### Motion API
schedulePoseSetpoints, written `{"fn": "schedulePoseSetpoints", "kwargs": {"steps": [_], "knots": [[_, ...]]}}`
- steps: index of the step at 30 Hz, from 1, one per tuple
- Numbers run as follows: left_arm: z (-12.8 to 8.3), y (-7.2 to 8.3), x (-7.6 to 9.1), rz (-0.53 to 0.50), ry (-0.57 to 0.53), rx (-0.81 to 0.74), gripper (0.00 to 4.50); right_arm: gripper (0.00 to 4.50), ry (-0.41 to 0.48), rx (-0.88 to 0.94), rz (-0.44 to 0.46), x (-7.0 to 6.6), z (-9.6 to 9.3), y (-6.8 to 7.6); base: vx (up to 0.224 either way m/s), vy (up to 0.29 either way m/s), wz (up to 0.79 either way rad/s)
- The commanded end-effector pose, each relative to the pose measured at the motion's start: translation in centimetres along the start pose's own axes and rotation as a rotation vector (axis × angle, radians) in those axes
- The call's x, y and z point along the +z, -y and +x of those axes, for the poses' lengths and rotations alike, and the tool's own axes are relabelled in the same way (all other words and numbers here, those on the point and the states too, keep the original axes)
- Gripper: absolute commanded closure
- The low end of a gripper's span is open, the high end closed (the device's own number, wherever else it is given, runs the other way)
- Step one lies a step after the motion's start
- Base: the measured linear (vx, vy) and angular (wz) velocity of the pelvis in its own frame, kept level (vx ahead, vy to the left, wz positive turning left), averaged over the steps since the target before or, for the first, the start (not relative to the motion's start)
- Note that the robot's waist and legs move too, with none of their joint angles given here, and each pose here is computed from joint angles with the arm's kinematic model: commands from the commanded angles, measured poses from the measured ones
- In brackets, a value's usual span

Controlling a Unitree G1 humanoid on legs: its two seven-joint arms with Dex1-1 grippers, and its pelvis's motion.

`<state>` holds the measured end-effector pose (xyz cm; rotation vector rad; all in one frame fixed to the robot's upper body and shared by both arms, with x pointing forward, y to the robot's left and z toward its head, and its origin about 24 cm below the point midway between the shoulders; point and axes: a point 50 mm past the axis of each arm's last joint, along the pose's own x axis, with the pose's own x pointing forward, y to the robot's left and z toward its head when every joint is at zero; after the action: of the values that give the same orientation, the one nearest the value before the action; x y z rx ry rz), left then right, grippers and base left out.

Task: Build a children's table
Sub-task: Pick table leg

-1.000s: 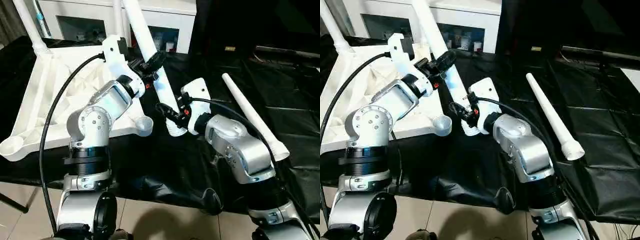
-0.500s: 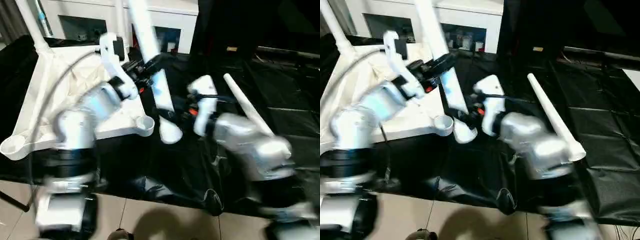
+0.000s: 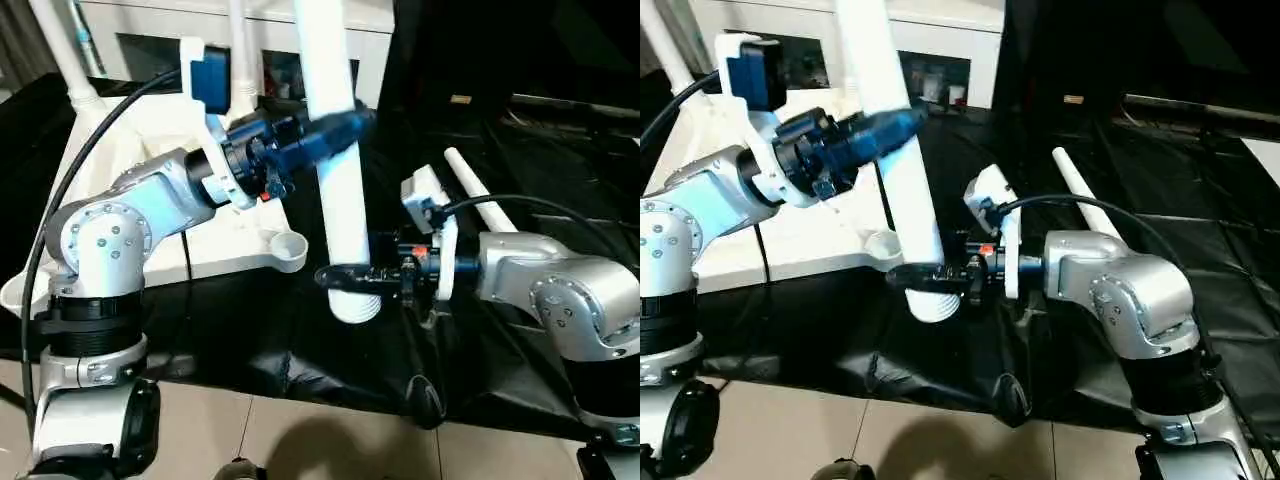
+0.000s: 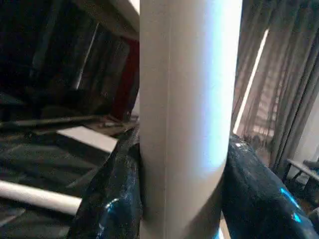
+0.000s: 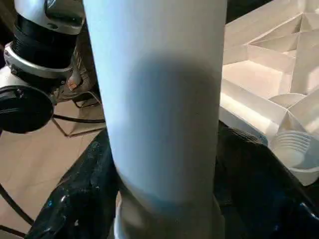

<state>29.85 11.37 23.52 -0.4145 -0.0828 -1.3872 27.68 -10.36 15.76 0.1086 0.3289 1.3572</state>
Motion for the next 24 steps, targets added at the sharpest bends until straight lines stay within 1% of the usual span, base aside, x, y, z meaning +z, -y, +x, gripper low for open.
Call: {"fn": "schedulePoseSetpoints", "kwargs": {"steps": [1, 3, 6, 11, 18, 24], "knots": [[0.2, 0.1, -0.4, 0.02, -0.042, -0.003, 2.71, 1.43, 0.011, -0.003, -0.015, 0.8, -0.4, 0.0, 0.0, 0.0, 0.0], [0.3, -0.1, -0.5, 0.033, -0.065, 0.008, 2.71, 1.43, 0.012, 0.003, -0.025, 1.0, -0.5, 0.0, 0.0, 0.0, 0.0], [0.3, -0.3, -0.4, 0.037, -0.07, 0.0, 2.71, 1.43, 0.011, 0.015, -0.037, 1.3, -0.6, -0.1, 0.0, 0.0, 0.0], [0.3, -0.3, -0.3, 0.041, -0.072, -0.006, 2.71, 1.43, 0.001, 0.025, -0.041, 1.4, -0.4, -0.2, 0.0, 0.0, 0.0], [0.3, -0.4, -0.5, 0.051, -0.08, -0.01, 2.71, 1.43, -0.031, 0.05, -0.011, 0.6, 0.1, -0.3, 0.0, 0.0, 0.0], [0.6, 0.1, -1.0, 0.049, -0.107, -0.05, 2.71, 1.43, -0.029, 0.055, 0.0, 0.4, 0.5, -0.3, 0.0, 0.0, 0.0]]}}
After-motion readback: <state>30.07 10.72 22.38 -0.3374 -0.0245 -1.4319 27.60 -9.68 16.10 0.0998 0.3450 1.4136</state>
